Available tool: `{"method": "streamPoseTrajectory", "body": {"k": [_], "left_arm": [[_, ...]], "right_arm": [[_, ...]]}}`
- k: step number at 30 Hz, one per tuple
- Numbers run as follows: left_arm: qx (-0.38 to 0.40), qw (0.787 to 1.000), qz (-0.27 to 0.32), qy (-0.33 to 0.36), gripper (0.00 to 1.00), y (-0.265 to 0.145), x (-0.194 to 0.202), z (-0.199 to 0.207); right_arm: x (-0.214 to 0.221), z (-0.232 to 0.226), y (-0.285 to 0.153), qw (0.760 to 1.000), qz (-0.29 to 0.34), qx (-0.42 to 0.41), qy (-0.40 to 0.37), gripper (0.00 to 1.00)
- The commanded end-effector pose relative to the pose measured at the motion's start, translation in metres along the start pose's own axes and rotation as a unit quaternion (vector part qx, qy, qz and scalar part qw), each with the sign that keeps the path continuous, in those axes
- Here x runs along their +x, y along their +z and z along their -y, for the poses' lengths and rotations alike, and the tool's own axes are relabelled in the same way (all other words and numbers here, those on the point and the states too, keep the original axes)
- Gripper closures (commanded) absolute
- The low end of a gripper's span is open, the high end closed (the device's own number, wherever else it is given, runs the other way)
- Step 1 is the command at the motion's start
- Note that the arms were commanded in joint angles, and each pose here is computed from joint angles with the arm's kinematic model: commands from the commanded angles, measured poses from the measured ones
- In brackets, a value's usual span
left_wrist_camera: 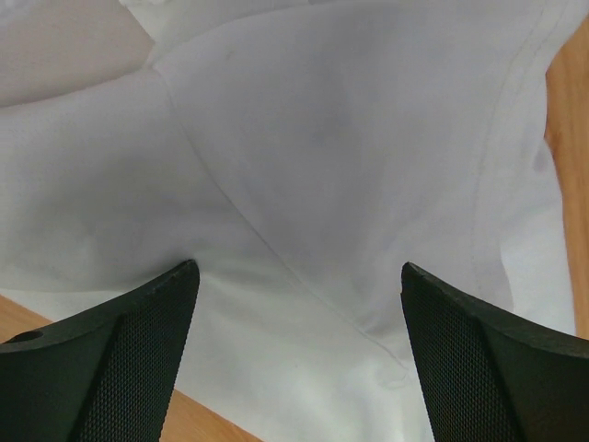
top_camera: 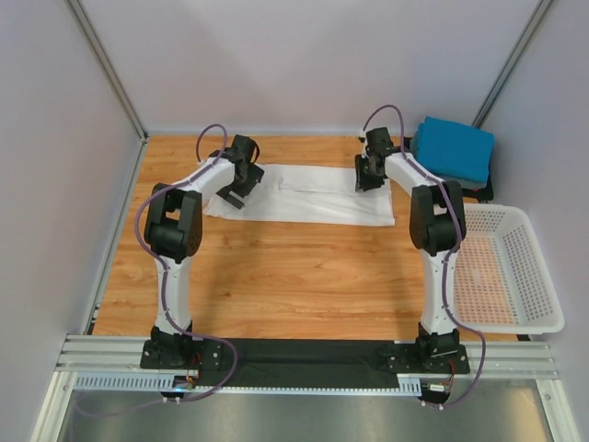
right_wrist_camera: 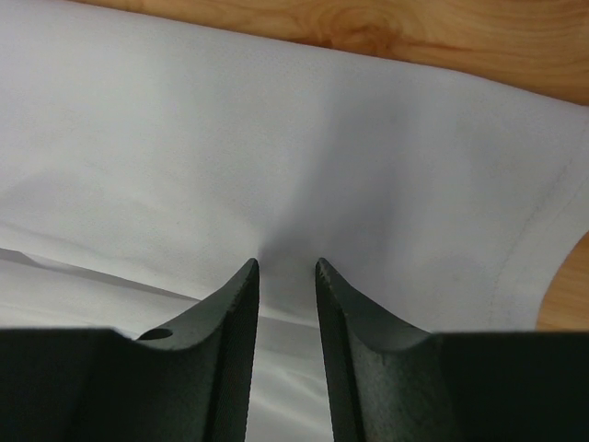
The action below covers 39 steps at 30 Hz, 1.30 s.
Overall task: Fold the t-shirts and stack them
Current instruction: Fold the tshirt
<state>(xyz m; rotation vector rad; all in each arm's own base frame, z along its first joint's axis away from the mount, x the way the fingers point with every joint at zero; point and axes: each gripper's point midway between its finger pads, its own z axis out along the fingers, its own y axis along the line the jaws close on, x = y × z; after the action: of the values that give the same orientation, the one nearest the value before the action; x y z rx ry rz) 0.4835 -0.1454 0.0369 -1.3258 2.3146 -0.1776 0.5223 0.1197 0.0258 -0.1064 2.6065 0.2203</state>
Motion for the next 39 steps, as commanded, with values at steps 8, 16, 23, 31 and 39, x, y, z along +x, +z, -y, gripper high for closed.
{"method": "streamPoseTrajectory", "body": {"k": [8, 16, 23, 31, 39], "left_arm": [[-0.025, 0.999, 0.004, 0.033, 0.04, 0.03, -0.037, 0.004], [0.087, 0.987, -0.04, 0.128, 0.07, 0.061, -0.027, 0.073], [0.271, 0.906, -0.035, 0.324, 0.05, 0.04, -0.006, 0.142], [0.278, 0.861, -0.023, 0.426, 0.03, 0.016, 0.027, 0.152], [0.335, 0.85, 0.039, 0.404, 0.03, -0.113, -0.011, 0.177]], "right_arm": [[0.111, -0.004, -0.03, 0.99, -0.117, 0.013, 0.082, 0.73], [0.18, -0.055, -0.065, 0.991, -0.122, -0.005, 0.063, 0.73], [0.25, -0.105, -0.089, 0.988, -0.148, -0.02, 0.038, 0.74], [0.268, -0.154, -0.134, 0.99, -0.131, -0.046, -0.012, 0.73], [0.19, -0.175, -0.187, 0.996, -0.038, -0.056, -0.055, 0.66]]}}
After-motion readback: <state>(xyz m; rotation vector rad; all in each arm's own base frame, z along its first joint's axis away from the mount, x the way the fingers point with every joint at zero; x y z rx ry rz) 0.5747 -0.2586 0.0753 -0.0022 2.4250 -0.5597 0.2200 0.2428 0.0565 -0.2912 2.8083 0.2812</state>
